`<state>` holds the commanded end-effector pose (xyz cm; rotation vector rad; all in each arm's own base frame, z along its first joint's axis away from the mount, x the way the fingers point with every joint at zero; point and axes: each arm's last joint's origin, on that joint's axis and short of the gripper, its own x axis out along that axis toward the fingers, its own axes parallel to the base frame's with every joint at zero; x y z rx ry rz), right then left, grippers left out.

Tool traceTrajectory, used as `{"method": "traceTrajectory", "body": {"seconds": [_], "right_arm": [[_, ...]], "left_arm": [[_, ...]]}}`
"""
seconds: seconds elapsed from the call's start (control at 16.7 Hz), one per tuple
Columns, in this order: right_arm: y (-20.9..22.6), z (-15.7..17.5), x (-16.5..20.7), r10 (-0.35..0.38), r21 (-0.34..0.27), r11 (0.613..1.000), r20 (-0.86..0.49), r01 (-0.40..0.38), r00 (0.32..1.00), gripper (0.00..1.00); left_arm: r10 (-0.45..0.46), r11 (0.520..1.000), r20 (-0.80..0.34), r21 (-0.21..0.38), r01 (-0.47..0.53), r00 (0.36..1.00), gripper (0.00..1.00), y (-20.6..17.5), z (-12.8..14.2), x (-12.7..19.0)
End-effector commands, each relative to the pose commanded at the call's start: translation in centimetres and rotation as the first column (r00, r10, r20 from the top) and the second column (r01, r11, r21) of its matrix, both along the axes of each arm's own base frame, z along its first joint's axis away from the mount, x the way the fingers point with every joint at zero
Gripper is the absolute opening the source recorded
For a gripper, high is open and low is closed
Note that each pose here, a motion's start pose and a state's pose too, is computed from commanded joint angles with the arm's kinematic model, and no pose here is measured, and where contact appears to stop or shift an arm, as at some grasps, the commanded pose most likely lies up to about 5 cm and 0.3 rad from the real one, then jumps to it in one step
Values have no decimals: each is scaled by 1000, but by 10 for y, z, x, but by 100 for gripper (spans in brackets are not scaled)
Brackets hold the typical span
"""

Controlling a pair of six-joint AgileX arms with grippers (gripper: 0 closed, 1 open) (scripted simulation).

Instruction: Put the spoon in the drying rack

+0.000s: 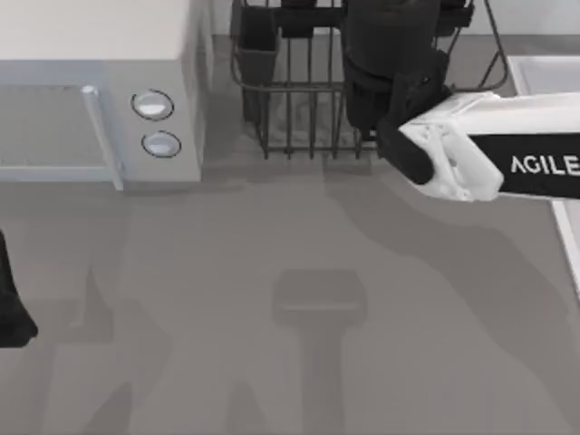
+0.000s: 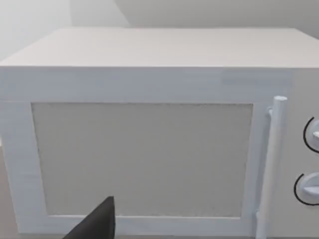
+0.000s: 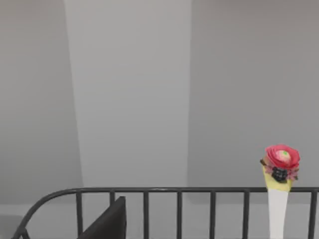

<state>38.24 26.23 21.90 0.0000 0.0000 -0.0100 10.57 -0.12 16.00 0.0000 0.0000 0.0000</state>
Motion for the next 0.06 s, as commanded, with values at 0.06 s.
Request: {"method": "traceTrajectory", "body": {"seconds": [0.06], "right_arm": [[0,0,0,0,0,1000,0,0,1000,100]], "left_arm": [[0,1000,0,0,0,1000,100,0,0,0]]}}
